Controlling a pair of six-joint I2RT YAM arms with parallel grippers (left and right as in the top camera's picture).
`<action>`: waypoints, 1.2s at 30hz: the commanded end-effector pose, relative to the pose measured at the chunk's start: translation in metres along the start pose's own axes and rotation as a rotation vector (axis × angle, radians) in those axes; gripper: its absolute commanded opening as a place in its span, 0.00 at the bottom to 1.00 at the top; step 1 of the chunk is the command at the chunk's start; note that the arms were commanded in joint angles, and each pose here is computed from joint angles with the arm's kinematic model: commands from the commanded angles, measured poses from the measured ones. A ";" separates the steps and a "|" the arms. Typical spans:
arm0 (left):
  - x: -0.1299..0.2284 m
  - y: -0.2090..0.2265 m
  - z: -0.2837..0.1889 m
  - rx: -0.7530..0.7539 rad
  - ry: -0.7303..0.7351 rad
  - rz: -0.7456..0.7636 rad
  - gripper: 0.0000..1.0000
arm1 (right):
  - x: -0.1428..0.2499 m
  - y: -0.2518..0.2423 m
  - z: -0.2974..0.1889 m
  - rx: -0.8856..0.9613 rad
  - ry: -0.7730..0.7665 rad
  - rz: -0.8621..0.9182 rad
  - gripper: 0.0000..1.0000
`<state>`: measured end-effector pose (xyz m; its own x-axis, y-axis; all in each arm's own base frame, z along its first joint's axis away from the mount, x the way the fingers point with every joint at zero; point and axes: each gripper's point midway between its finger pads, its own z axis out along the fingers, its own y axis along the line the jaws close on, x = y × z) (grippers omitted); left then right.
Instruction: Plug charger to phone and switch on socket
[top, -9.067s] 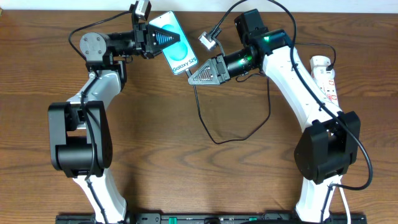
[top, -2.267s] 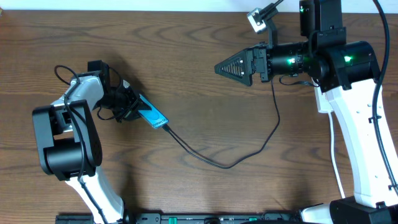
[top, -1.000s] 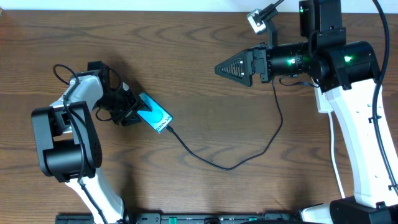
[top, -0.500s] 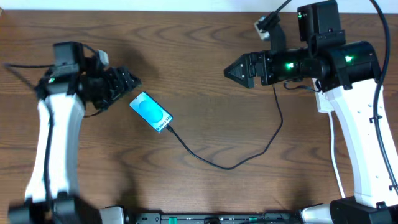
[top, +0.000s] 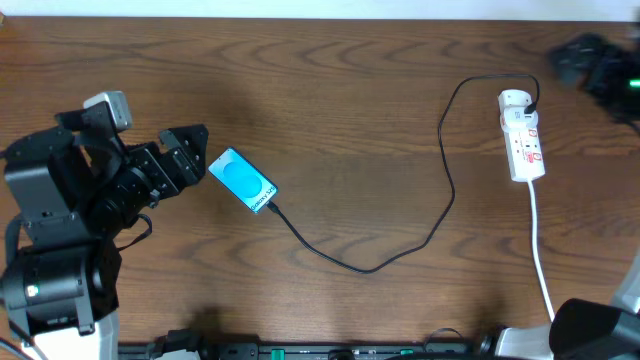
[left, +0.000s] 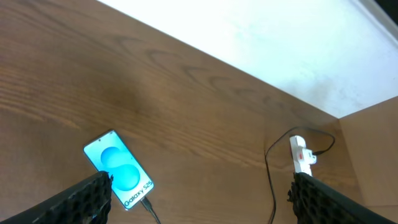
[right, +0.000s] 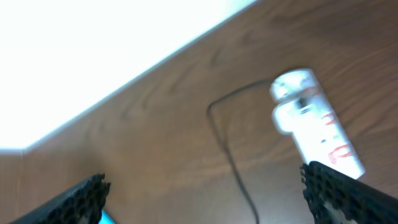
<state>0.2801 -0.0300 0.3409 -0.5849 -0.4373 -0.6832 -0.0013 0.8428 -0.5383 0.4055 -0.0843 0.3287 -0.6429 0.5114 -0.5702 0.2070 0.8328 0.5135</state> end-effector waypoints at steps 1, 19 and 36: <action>-0.004 -0.001 -0.006 -0.010 -0.020 0.012 0.92 | -0.032 -0.023 -0.019 -0.060 -0.102 0.103 0.99; 0.005 0.005 -0.002 -0.029 0.025 -0.010 0.92 | -0.019 -0.134 0.124 -0.150 0.280 0.316 0.99; 0.010 0.014 0.013 -0.050 0.081 -0.043 0.92 | 0.032 -0.166 0.153 0.145 0.456 0.137 0.99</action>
<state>0.2837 -0.0283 0.3160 -0.6553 -0.4508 -0.6061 -0.0679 0.8343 -0.5471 0.4574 -0.1769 0.1329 -0.8314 0.5406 -0.1284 0.4288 0.7712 0.4706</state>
